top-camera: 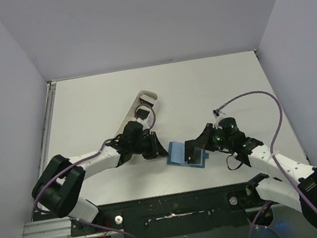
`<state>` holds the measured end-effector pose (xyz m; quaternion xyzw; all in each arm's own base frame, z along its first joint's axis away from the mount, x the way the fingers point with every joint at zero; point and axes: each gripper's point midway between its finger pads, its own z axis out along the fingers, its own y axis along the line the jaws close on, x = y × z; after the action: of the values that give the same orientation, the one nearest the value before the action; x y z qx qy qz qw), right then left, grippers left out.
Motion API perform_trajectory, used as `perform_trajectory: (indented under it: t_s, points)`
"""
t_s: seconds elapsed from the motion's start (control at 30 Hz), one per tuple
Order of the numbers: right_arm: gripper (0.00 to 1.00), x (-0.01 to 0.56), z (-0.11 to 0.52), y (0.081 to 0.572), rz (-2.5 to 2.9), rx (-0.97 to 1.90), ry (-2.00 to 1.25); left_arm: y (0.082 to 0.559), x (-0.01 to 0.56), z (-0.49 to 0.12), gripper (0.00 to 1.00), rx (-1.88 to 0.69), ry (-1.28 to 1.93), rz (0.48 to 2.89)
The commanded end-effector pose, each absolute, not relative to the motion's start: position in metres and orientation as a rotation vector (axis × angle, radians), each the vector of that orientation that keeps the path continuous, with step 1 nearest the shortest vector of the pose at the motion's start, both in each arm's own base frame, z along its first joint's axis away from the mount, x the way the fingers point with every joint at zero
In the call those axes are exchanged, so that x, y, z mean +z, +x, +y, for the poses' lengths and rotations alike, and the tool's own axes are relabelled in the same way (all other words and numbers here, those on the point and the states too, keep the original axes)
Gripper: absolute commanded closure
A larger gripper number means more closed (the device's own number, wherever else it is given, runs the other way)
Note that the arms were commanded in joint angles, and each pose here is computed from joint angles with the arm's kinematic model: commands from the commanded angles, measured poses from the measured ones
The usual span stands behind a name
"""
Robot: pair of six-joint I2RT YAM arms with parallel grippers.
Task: Put the credit cards into the card holder
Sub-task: Insert the credit card into the card holder.
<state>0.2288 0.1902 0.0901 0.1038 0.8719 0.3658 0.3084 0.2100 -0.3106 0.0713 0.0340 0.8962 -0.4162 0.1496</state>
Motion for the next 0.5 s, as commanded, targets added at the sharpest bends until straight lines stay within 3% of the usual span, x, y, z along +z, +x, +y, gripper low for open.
perform_trajectory:
  t_s: [0.0,0.47]
  points:
    - [1.00,0.091,0.196,0.232,2.263,1.051,0.228,0.220,0.075,-0.326,0.88,-1.191,0.166,2.534]
    - [1.00,0.067,0.192,0.235,2.301,1.103,0.250,0.218,0.045,-0.320,0.94,-1.106,0.157,2.606]
